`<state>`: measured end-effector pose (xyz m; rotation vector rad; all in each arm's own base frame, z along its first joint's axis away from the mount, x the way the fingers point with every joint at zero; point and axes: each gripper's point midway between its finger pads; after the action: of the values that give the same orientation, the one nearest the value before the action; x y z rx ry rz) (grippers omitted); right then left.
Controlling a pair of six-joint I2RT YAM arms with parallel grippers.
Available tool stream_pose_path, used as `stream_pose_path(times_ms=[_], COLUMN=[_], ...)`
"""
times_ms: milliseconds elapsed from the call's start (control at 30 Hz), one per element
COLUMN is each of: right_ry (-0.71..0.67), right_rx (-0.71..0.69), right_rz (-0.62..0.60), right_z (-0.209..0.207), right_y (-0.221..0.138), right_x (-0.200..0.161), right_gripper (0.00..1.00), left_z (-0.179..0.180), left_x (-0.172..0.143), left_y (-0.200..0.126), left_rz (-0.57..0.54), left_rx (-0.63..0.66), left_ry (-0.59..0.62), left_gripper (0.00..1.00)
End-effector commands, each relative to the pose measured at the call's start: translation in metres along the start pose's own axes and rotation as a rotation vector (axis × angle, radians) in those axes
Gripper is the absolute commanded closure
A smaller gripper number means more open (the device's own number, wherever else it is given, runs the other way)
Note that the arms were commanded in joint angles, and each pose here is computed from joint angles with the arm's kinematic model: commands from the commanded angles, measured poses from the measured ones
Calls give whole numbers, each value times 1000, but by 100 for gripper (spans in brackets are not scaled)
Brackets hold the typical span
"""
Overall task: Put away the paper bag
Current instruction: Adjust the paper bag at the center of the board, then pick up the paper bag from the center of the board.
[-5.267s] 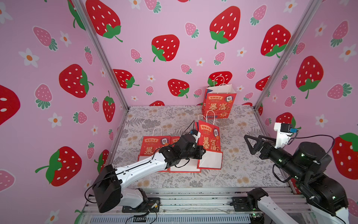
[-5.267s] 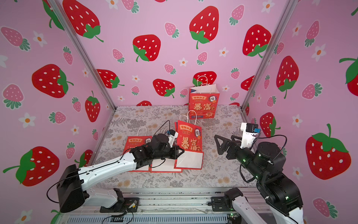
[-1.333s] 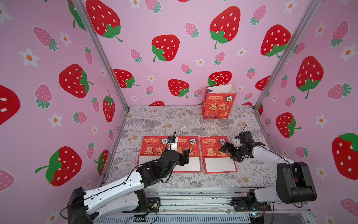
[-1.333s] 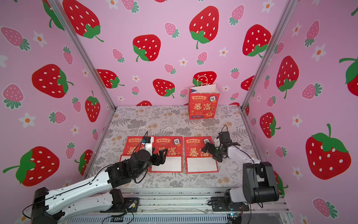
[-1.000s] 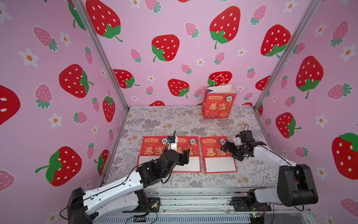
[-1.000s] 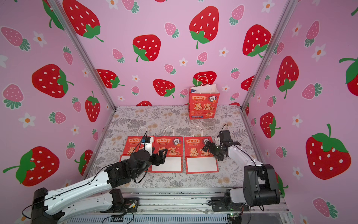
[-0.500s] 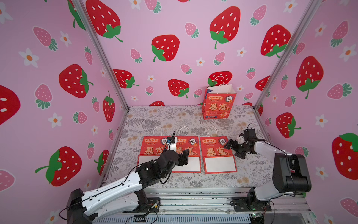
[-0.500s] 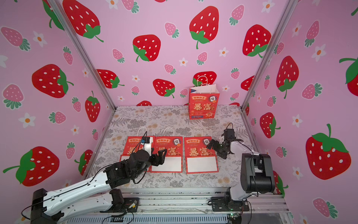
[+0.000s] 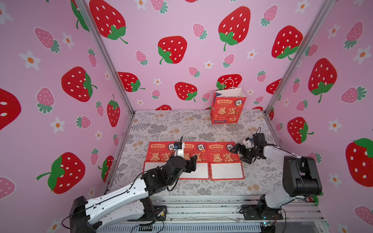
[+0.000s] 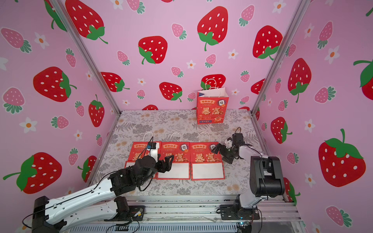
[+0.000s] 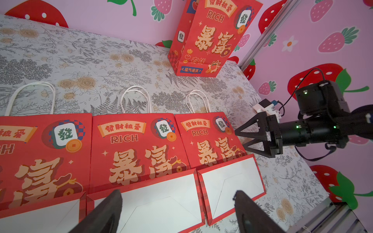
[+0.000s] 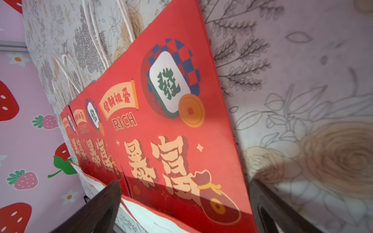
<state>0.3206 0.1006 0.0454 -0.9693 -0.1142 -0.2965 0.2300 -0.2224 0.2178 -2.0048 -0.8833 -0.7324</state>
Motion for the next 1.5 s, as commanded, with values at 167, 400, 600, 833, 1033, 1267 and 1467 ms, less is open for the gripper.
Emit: stream_pose_path(times_ms=[167, 400, 600, 833, 1033, 1267, 1467], right_ry=[-9, -175, -331, -415, -338, -390, -488], right_rx=[8, -46, -18, -84, 62, 321, 394], right_rz=[21, -161, -386, -739, -948, -943, -906], right_z=[8, 31, 65, 82, 90, 103, 125], right_y=[-4, -56, -105, -157, -197, -178, -161], right_x=[-4, 41, 104, 194, 278, 363, 381], right_gripper=[0, 0, 1, 1, 0, 17, 20], left_z=[-1, 16, 28, 7, -7, 0, 17], left_x=[5, -6, -9, 77, 171, 247, 231], left_y=[-4, 2, 7, 33, 92, 162, 191], left_rz=[-7, 3, -13, -190, -351, -432, -391], left_rx=[8, 62, 71, -13, -37, -78, -111], left_ry=[6, 105, 160, 119, 145, 126, 134], left_gripper=[13, 13, 11, 7, 5, 5, 5])
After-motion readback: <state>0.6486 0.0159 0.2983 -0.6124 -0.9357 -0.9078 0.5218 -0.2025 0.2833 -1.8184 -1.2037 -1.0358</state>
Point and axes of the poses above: each gripper's point midway between its finger pads, its own y axis out along the fingers, its own z axis along the line the jaws close on, x = y × z, and after that the axes turned 12 degrees about -y, right-handed
